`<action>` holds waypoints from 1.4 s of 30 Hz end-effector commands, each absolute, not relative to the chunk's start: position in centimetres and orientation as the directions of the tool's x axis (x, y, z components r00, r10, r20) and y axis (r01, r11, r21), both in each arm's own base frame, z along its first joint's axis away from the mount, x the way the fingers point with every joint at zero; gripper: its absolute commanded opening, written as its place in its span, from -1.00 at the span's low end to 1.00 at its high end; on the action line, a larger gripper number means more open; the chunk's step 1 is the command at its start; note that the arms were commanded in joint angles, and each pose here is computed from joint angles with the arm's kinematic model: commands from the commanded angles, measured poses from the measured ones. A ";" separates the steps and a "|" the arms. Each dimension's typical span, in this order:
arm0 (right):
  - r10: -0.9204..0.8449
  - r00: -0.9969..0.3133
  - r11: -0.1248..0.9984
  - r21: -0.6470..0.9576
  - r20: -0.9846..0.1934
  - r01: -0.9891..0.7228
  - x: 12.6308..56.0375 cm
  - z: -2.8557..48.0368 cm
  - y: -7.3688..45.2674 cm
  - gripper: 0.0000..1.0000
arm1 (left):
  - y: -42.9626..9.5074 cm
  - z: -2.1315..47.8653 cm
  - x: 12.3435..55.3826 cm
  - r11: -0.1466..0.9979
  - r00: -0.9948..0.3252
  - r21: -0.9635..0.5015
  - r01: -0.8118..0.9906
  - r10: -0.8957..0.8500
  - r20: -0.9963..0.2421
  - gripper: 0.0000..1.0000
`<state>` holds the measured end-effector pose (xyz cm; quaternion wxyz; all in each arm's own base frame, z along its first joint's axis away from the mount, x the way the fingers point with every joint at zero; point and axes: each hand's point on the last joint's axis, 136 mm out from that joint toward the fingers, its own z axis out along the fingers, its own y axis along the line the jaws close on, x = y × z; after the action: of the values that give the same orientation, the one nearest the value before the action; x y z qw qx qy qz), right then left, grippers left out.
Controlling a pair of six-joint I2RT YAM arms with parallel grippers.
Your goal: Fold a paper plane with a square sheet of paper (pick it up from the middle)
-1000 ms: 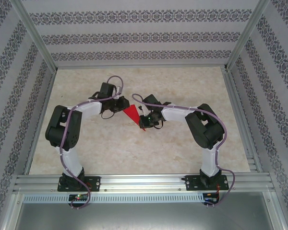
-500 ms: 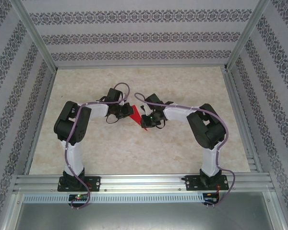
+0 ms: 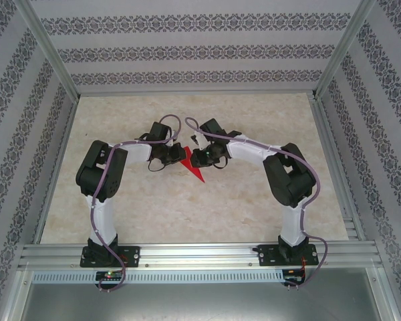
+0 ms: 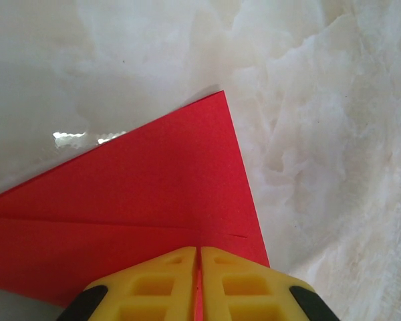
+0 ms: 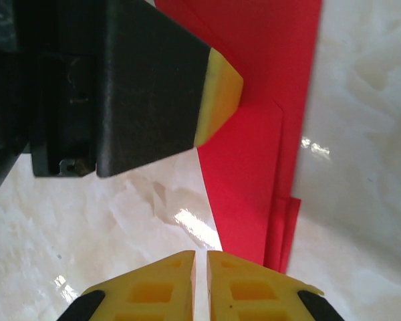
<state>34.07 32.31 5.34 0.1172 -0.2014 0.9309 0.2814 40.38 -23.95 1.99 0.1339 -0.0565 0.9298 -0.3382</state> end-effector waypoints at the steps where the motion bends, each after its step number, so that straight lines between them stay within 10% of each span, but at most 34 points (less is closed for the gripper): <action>1: -0.352 -0.886 0.740 0.490 -0.302 -0.461 33.6 4.0 33.1 -0.73 | -22.4 -1.8 39.4 0.832 -0.969 -0.550 -0.069 -0.187 -0.161 -0.75; 29: -0.459 -0.882 0.760 0.467 -0.108 -0.452 25.0 -0.6 26.9 -0.78 | -21.0 -3.1 39.4 0.875 -0.970 -0.469 -0.118 -0.203 -0.134 -0.76; 42: -0.368 -0.888 0.794 0.404 -0.275 -0.454 28.3 3.9 26.6 -0.76 | -22.4 -0.2 40.8 0.866 -0.970 -0.498 -0.053 -0.162 -0.179 -0.71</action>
<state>27.32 27.74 1.82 0.0585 -0.2423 0.9346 0.2539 40.95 -23.99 2.07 0.1167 -0.0562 0.9405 -0.3140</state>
